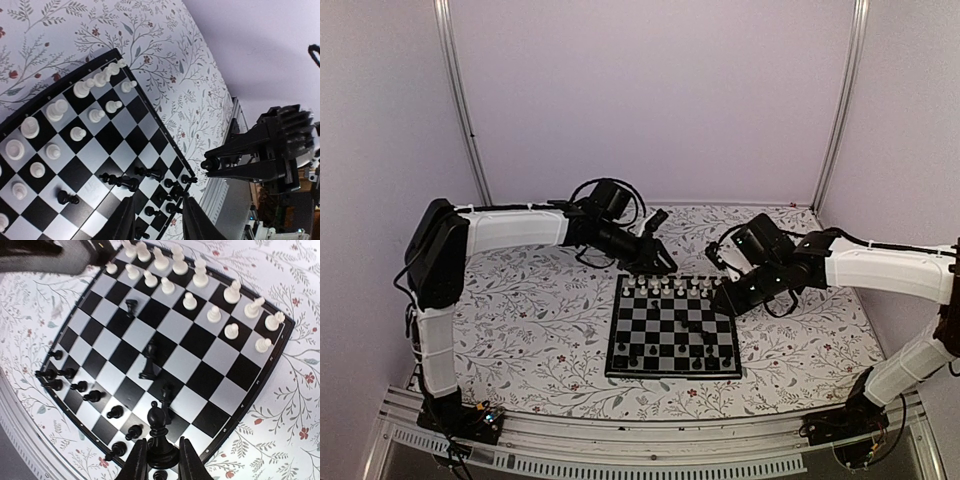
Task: Set up the chess pieces on the board
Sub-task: Pick up the chess piece from the chessboard, then place the chess piece on the chessboard.
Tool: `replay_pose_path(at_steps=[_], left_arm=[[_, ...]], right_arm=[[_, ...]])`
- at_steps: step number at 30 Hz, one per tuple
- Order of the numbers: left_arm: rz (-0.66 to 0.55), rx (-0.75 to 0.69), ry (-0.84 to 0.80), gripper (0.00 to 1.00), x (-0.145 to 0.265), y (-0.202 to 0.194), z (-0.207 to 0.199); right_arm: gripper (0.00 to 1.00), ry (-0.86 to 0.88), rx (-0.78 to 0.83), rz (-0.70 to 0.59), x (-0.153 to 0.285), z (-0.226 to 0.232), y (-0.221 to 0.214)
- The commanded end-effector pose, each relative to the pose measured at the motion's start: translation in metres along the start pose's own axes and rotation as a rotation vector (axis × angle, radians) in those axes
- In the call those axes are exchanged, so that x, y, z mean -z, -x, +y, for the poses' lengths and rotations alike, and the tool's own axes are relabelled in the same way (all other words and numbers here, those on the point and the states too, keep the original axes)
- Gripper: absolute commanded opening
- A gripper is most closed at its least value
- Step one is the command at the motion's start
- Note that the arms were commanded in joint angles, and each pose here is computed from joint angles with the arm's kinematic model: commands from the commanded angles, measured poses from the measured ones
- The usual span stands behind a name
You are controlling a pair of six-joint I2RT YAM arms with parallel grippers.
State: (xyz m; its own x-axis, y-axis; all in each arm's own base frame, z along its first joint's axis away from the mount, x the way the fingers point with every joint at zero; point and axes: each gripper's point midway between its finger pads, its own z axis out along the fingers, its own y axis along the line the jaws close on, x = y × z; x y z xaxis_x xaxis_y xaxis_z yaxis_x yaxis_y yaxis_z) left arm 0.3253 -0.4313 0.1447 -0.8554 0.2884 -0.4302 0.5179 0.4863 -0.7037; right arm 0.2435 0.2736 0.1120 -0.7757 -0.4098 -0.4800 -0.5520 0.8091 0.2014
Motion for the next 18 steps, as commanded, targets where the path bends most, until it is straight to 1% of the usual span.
replay_pose_path(at_steps=[1,5,10,18], left_arm=[[0.005,0.017,-0.192,0.36,-0.004,0.010,-0.023],[0.030,0.030,-0.265,0.37,-0.008,0.007,-0.032],[0.064,0.042,-0.303,0.37,-0.014,0.002,-0.034],[0.113,0.028,-0.351,0.38,-0.026,-0.004,-0.045]], right_arm=[[0.17,0.087,0.050,-0.103,0.013,0.018,0.017],[0.17,0.104,0.057,-0.128,0.017,0.022,0.025],[0.17,0.118,0.070,-0.153,0.022,0.026,0.033],[0.17,0.126,0.079,-0.149,0.020,0.028,0.033]])
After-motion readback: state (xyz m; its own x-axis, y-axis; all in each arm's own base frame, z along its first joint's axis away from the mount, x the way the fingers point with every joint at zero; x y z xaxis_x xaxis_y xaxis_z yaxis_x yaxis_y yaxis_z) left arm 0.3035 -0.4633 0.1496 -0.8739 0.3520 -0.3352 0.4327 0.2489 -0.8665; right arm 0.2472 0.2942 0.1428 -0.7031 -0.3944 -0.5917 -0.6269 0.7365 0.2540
